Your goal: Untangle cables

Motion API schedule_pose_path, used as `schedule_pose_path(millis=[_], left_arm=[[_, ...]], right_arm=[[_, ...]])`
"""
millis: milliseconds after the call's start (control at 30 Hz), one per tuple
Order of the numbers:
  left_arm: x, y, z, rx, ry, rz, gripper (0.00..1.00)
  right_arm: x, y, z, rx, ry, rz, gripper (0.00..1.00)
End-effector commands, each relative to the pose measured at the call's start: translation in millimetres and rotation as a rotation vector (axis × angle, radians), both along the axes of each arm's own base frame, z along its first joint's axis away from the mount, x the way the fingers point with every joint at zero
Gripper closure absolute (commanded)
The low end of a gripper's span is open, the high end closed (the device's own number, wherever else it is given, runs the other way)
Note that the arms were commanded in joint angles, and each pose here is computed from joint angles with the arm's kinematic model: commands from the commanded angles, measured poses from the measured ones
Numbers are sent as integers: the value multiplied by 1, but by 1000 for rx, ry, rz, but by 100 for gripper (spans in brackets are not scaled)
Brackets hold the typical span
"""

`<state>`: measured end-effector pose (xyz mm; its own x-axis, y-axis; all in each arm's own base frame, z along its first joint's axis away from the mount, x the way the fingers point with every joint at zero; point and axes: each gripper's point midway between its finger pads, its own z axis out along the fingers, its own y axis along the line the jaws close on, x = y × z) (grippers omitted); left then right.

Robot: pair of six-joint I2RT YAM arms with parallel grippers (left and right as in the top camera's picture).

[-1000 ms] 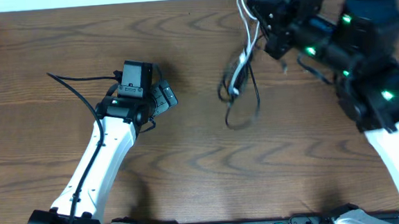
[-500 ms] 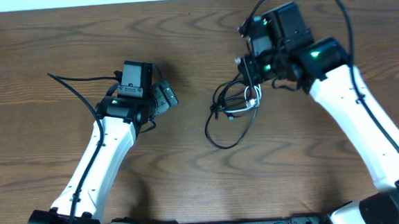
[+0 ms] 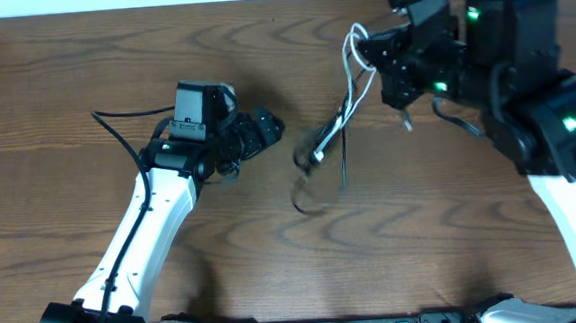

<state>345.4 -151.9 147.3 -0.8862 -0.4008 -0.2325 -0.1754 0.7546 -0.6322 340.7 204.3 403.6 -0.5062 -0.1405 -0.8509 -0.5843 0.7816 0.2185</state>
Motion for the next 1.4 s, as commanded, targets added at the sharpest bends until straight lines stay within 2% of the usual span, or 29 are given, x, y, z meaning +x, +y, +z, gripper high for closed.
schedule_pose_path(millis=[0, 133, 467, 533, 633, 933, 967, 1067, 1267, 1367], left_arm=[[-6, -34, 22, -84, -111, -199, 4], [-14, -64, 35, -72, -261, -393, 4], [-42, -120, 43, -52, -373, -584, 5], [-43, -125, 37, 2, -377, -569, 9], [-41, -129, 27, 50, -348, -511, 9], [-10, -104, -25, 220, -209, -210, 10], [-9, -103, -29, 232, -200, -200, 16], [-7, -101, -45, 263, -172, -196, 45], [-8, -100, -66, 288, -127, -203, 92], [-6, -96, -71, 311, -120, -189, 92]], right_arm=[[4, -2, -6, -22, 5, -17, 99], [4, -5, -9, -28, 20, -29, 99], [6, -10, -12, -29, 38, -69, 99], [6, -9, -12, -29, 38, -69, 99], [6, -9, -12, -17, 49, -78, 99], [-2, -13, -6, -14, 40, -78, 99], [-3, -14, -4, -12, 36, -78, 99], [-10, -16, 5, -1, 13, -78, 99], [-24, -28, 26, 20, -43, -98, 99], [-30, -39, 37, 33, -73, -118, 99]])
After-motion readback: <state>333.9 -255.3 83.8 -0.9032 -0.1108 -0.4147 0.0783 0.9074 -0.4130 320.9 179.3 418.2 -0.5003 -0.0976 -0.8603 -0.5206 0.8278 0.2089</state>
